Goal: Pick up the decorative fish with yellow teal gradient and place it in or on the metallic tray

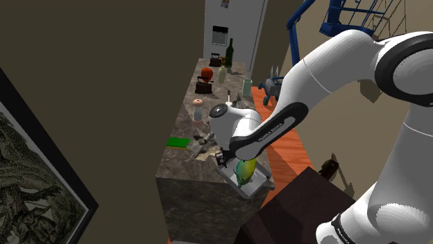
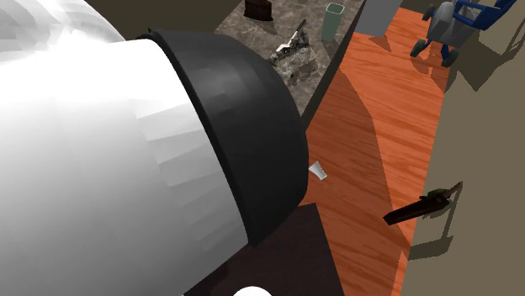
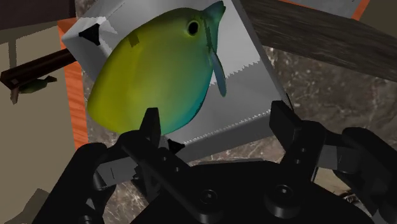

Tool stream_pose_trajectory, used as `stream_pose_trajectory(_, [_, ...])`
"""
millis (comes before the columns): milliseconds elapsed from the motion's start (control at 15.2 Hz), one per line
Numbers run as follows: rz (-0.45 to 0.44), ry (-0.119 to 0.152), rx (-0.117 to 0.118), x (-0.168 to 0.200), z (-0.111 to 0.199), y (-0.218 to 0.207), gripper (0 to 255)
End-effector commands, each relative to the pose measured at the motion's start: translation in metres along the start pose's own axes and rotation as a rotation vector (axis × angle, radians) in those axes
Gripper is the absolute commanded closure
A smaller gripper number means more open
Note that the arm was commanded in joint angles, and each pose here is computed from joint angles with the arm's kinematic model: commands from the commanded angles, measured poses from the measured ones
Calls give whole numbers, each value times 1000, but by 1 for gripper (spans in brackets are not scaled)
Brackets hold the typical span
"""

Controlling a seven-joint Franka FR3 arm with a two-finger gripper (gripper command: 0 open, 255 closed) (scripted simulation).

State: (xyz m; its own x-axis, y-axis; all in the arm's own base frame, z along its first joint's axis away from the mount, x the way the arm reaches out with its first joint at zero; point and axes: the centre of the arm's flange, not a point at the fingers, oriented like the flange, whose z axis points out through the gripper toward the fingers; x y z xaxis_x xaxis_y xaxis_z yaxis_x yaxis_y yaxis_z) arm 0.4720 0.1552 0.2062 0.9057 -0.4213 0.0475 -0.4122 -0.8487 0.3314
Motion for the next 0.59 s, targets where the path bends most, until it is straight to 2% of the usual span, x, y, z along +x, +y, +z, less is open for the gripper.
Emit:
stream_pose_trajectory(0, [0, 0, 0, 0, 0, 0, 0])
stream_pose_trajectory(66, [0, 0, 0, 0, 0, 0, 0])
stream_pose_trajectory(330, [0, 0, 0, 0, -50, 0, 0])
stream_pose_trajectory(528, [0, 0, 0, 0, -50, 0, 0])
